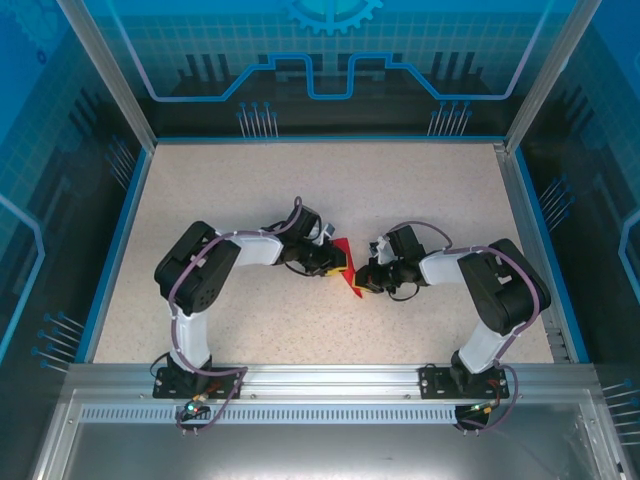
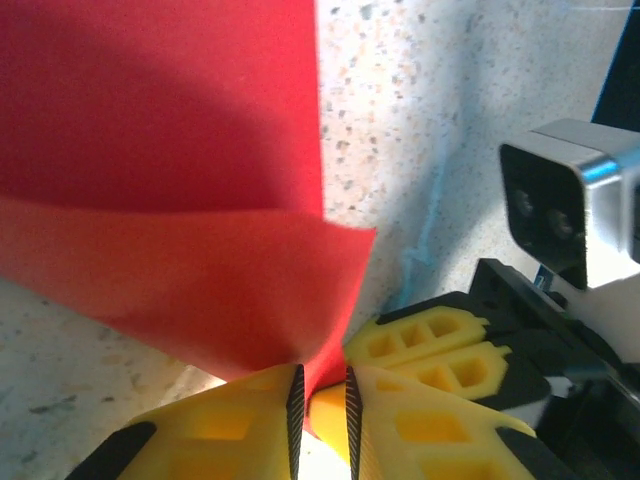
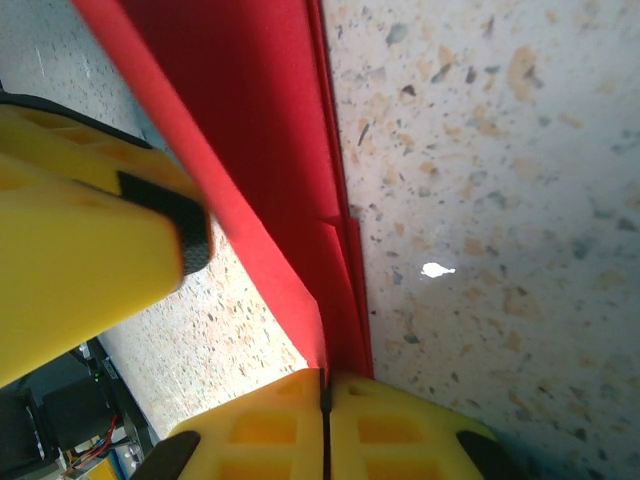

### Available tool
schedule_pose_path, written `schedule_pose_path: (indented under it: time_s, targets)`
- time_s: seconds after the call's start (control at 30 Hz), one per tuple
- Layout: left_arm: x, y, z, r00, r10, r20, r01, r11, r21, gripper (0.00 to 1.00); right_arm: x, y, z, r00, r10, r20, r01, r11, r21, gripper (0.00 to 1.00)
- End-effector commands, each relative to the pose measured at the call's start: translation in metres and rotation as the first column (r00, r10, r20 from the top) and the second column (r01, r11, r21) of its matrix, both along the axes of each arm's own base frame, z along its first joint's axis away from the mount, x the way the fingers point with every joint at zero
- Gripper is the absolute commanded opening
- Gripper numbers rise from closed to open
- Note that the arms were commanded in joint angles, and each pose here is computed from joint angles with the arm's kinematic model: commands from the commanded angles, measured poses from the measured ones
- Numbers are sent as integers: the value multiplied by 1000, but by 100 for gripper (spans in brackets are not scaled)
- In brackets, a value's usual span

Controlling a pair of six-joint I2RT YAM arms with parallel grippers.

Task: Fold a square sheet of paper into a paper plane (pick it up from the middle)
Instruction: Fold the wing for the fifth time at the center of the table.

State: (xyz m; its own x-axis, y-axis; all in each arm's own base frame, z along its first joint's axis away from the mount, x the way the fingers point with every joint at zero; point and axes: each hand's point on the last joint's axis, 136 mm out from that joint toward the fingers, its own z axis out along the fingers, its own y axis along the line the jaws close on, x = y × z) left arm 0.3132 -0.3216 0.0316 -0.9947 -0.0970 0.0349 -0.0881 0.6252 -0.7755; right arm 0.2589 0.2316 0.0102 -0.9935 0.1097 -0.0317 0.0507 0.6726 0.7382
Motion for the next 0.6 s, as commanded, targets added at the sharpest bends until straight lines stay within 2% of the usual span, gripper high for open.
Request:
schedule_pose_path:
  time_s: [0.0,0.33,0.57]
  targets:
    - [2,-2,-6,1000,-12,-3,12,1000,24,21,-16,-13,-21,998,-11,-65,7,998,-68,7]
    - [8,-3,-7,1000,-14,10,14,999,43,21,-16,-12,-18,999,14,-47,-17,998,-60,12]
    - [9,-1,-12,1000,-17,-3,17,998,68,21,-11,-5,1,999,40,-1,-40,999,-14,16]
